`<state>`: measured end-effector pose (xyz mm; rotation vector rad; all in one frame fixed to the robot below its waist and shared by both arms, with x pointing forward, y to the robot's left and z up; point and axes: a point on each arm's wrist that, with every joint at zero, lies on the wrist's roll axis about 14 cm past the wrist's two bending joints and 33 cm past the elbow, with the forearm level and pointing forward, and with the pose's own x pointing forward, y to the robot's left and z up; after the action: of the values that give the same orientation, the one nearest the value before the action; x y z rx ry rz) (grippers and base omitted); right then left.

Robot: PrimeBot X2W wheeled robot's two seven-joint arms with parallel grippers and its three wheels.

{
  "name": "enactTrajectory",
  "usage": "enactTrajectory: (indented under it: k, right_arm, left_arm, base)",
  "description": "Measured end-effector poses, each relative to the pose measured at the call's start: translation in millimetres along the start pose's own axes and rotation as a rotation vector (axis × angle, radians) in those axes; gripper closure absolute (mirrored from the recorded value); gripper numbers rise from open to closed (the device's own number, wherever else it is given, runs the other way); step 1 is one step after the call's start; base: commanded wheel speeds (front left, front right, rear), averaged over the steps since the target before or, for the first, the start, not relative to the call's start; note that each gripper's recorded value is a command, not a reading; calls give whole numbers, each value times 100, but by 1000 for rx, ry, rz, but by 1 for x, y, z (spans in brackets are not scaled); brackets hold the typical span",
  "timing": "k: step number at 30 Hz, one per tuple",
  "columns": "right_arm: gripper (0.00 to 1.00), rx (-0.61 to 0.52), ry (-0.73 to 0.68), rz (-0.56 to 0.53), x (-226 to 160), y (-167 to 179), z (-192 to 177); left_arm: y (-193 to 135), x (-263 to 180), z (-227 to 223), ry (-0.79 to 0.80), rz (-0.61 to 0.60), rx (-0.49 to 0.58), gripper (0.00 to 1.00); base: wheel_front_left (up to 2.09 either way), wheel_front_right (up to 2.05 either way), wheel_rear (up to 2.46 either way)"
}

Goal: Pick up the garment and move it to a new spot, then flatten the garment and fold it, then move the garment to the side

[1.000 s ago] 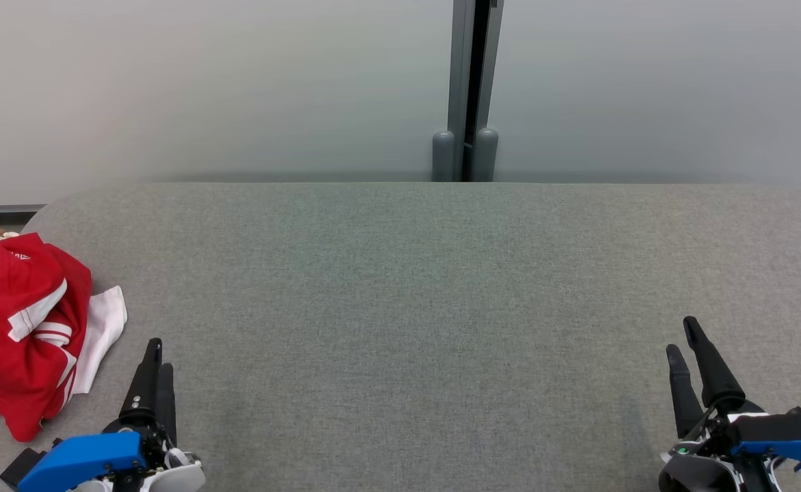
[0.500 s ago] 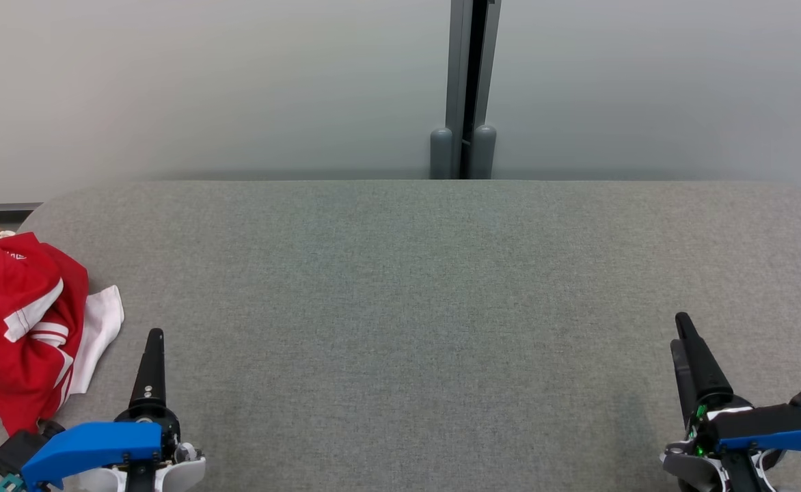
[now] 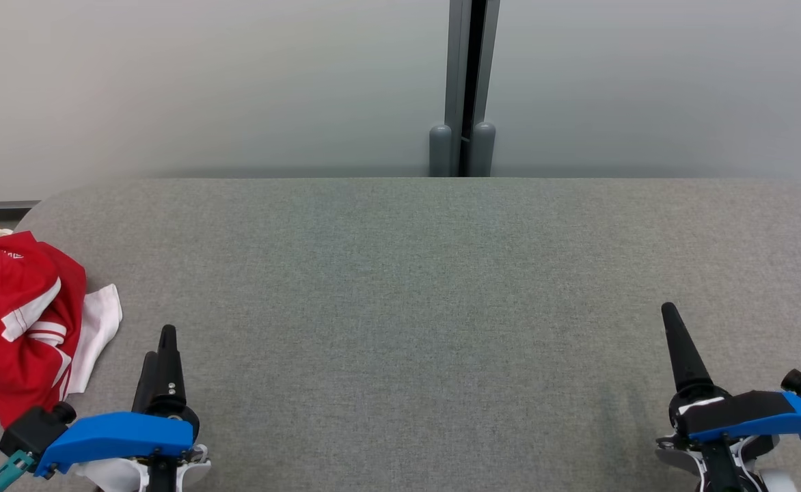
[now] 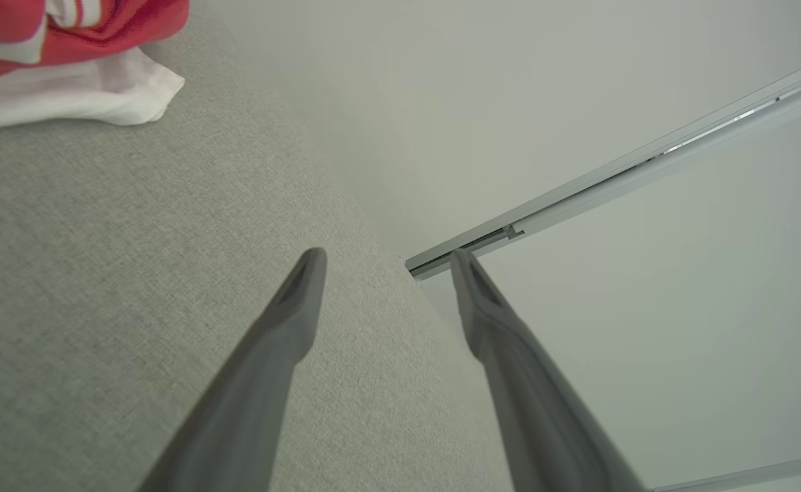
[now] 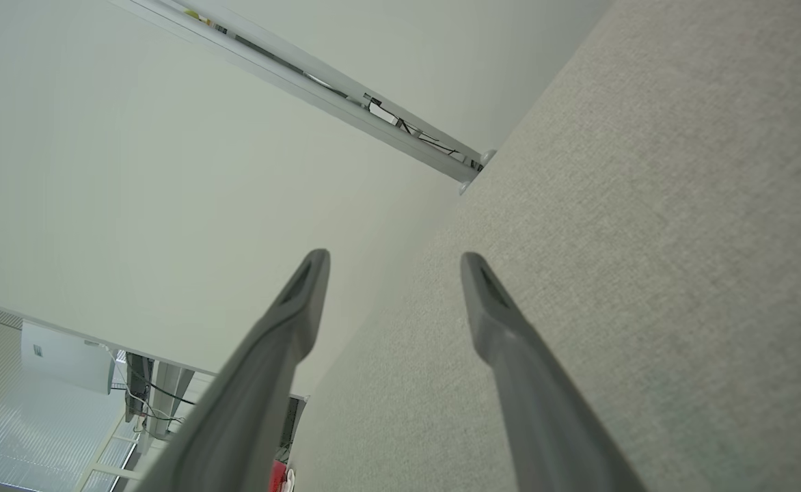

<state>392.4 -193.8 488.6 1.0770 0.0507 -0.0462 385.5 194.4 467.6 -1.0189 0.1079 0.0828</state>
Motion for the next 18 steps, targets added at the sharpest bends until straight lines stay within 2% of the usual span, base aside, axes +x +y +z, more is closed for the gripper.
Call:
enactTrajectory:
  k: [18]
  right_arm:
    - [0, -292, -2, -1, -4, -3, -6]
  left_arm:
    - [2, 0, -9, 14, -2, 312, 0]
  base:
    - [0, 0, 0]
